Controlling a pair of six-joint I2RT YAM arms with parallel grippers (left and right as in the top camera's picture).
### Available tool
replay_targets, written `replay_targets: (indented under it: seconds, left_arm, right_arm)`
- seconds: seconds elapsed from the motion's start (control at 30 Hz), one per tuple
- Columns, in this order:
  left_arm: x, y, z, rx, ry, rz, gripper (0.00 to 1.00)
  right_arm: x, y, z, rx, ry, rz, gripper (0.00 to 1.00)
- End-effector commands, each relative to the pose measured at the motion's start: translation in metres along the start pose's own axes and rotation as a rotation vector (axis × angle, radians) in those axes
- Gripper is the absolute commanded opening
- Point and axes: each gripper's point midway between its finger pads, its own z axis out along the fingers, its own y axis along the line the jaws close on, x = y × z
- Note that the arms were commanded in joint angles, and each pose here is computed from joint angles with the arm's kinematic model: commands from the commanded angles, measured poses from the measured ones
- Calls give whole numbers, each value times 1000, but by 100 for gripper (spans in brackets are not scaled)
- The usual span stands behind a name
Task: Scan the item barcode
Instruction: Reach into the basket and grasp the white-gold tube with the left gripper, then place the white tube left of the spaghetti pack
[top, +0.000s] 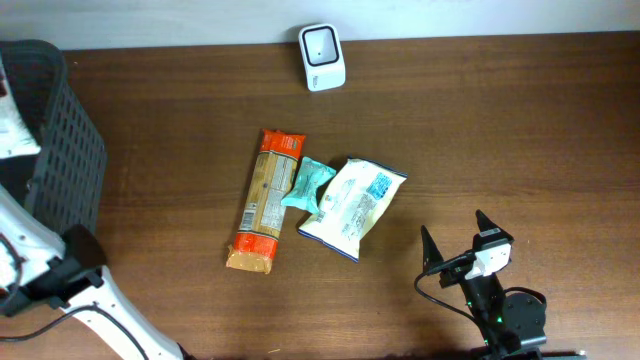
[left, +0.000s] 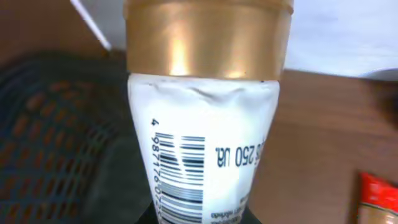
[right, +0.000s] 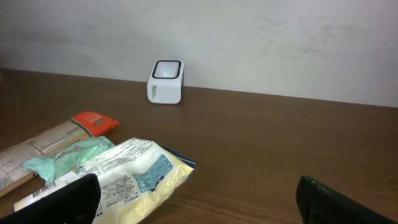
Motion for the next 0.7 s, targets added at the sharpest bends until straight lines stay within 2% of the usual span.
replay_targets:
  seconds: [0.0, 0.1, 0.2, 0.33, 0.57, 0.67]
  left_arm:
    - [-16, -39, -65, 5, -92, 20, 0]
    - [-14, -62, -77, 47, -90, -48, 0]
    - [-18, -95, -78, 130, -95, -35, 0]
    - [0, -143, -55, 209, 35, 25, 0]
    - [106, -212, 30, 250, 503, 123, 0]
    - [137, -224, 68, 256, 574, 117, 0]
  right_arm:
    - [2, -3, 0, 13, 3, 4, 99]
    - [2, -3, 0, 13, 3, 4, 99]
    - [2, -3, 0, 13, 3, 4, 99]
    - [2, -3, 0, 13, 3, 4, 99]
    - [2, -3, 0, 13, 3, 4, 99]
    - [2, -3, 0, 12, 3, 4, 99]
